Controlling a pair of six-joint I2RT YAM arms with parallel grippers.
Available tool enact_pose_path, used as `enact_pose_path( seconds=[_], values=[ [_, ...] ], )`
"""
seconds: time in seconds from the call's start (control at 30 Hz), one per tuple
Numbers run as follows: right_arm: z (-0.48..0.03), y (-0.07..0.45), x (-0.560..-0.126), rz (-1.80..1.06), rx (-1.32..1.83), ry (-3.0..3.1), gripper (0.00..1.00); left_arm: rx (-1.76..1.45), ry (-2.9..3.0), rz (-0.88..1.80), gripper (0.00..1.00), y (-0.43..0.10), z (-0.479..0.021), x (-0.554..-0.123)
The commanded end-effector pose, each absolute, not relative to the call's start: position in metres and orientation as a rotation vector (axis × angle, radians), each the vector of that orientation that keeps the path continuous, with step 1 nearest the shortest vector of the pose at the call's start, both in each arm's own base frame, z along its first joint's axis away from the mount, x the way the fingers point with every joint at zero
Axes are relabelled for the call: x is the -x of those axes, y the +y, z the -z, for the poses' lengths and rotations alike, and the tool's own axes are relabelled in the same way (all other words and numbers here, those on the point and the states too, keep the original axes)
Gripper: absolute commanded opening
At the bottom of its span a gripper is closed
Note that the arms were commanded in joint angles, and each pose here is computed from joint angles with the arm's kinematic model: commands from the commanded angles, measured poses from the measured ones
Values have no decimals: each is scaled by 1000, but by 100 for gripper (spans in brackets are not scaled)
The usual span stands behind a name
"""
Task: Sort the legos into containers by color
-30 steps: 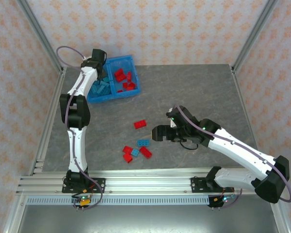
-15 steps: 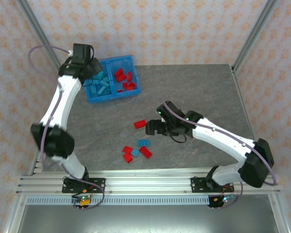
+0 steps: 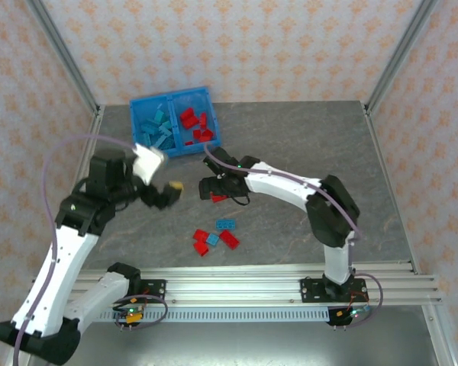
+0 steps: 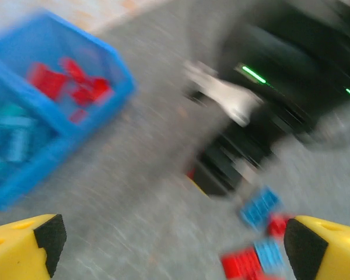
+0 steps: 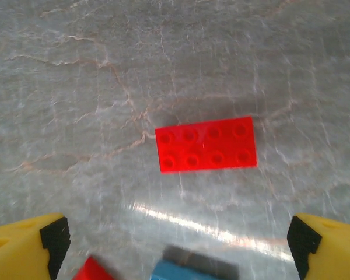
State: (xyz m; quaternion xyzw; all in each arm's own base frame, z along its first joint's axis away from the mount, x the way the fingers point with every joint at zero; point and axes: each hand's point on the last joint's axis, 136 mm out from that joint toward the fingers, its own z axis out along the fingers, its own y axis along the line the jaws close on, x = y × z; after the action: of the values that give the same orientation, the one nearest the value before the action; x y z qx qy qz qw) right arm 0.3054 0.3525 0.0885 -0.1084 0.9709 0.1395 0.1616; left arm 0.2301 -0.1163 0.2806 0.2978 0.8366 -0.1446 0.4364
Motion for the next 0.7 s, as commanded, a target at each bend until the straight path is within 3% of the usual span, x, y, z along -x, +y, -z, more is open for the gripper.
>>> enact_pose_path(
  seconds=[0.0, 0.23, 0.5, 0.67],
  values=[
    [-69, 352, -308, -231, 419, 2799, 98, -1180, 1880, 498, 100, -144, -257, -167],
    [-39, 346, -322, -52, 403, 2827, 97, -1386, 1845, 540, 100, -144, -225, -130],
    [-15, 346, -316, -18, 428, 2886, 93, -1477, 1802, 568, 100, -149, -206, -127],
    [-12, 349, -314, -45, 439, 2893, 78, -1480, 1793, 590, 100, -153, -207, -129]
  ],
)
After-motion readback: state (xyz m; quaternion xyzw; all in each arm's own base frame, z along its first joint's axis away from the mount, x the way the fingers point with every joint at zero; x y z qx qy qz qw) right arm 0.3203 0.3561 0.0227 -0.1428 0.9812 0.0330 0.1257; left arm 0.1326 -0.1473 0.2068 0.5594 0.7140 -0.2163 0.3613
